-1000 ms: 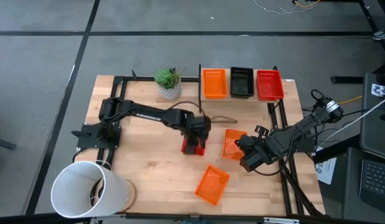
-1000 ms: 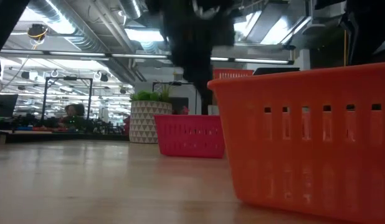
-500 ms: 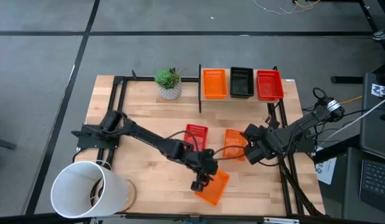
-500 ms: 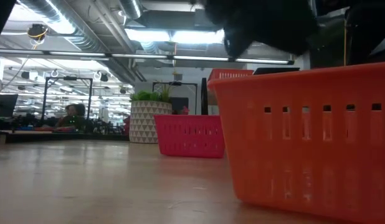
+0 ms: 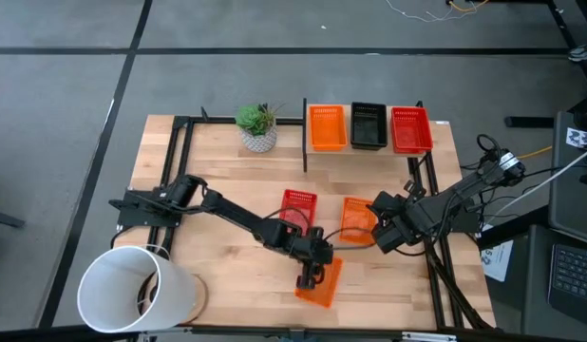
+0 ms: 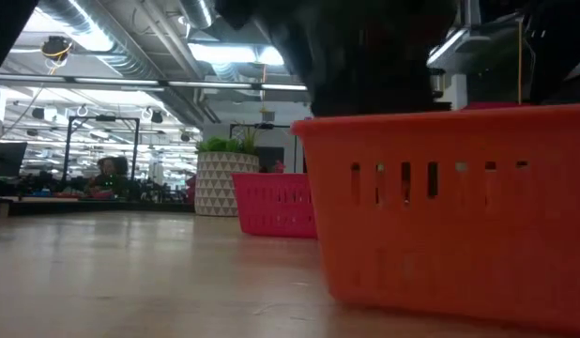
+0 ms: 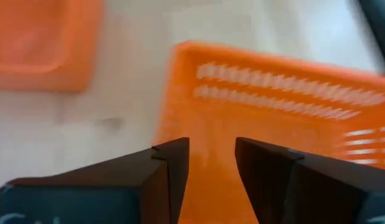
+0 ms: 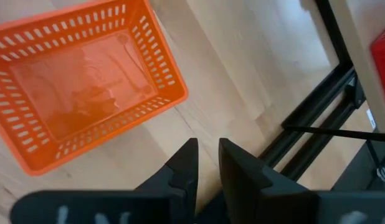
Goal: Stack baskets on shelf by color
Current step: Move the bottom orange bin, then stack the top orange bin on top of the orange bin on the shelf
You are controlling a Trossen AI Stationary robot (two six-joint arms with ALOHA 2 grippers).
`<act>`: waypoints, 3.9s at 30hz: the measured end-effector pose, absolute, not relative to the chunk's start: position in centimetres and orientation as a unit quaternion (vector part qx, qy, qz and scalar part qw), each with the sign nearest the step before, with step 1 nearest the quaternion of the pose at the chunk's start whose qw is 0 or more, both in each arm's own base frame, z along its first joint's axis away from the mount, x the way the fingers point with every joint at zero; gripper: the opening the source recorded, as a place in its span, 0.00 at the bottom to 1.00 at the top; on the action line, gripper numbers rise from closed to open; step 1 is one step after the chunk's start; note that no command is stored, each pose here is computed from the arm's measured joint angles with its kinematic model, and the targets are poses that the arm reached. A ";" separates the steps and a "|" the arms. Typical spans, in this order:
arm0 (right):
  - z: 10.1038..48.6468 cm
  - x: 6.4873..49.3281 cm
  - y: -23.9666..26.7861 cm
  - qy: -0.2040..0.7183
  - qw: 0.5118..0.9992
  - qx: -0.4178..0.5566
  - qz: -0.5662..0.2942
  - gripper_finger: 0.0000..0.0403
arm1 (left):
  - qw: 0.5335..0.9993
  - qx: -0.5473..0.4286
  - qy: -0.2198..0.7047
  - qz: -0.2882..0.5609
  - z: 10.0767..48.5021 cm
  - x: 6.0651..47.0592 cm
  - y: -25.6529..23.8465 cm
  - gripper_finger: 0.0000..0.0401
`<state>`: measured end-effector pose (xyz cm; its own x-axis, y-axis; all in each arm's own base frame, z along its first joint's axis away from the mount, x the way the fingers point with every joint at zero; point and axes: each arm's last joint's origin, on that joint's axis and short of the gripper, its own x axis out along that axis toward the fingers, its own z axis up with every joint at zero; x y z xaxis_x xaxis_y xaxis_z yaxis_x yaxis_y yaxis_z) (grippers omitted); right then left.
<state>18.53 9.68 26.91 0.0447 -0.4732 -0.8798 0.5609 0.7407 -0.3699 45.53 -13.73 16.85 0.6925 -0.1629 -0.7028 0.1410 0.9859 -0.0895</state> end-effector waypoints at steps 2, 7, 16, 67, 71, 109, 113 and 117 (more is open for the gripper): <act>26.9 18.5 9.7 0.592 0.721 0.036 -0.359 0.16 | 0.918 -0.007 0.390 -0.074 16.7 45.7 -12.6 0.31; 26.9 18.5 9.7 0.592 0.721 0.035 -0.358 0.16 | 0.908 0.002 0.417 -0.043 16.3 46.0 -9.6 0.31; 26.9 18.5 9.7 0.591 0.722 0.037 -0.357 0.16 | 0.910 0.042 0.412 0.015 16.7 46.7 -4.6 0.31; 21.3 26.8 9.3 0.645 0.732 0.114 -0.188 0.16 | 0.827 -0.009 0.560 0.052 25.0 22.4 -0.4 0.31; 20.5 27.3 8.7 0.655 0.719 0.113 -0.202 0.16 | 0.875 -0.003 0.481 0.048 24.4 21.0 -0.3 0.31; 18.0 26.5 10.7 0.682 0.690 0.057 -0.235 0.00 | 0.924 -0.007 0.379 0.059 23.4 19.4 -0.1 0.31; 21.0 26.7 12.2 0.666 0.703 0.033 -0.248 0.00 | 0.924 -0.007 0.379 0.059 23.4 19.4 -0.1 0.31; 24.1 27.3 13.5 0.620 0.746 -0.027 -0.240 0.00 | 0.924 -0.002 0.378 0.062 23.4 19.4 -0.1 0.31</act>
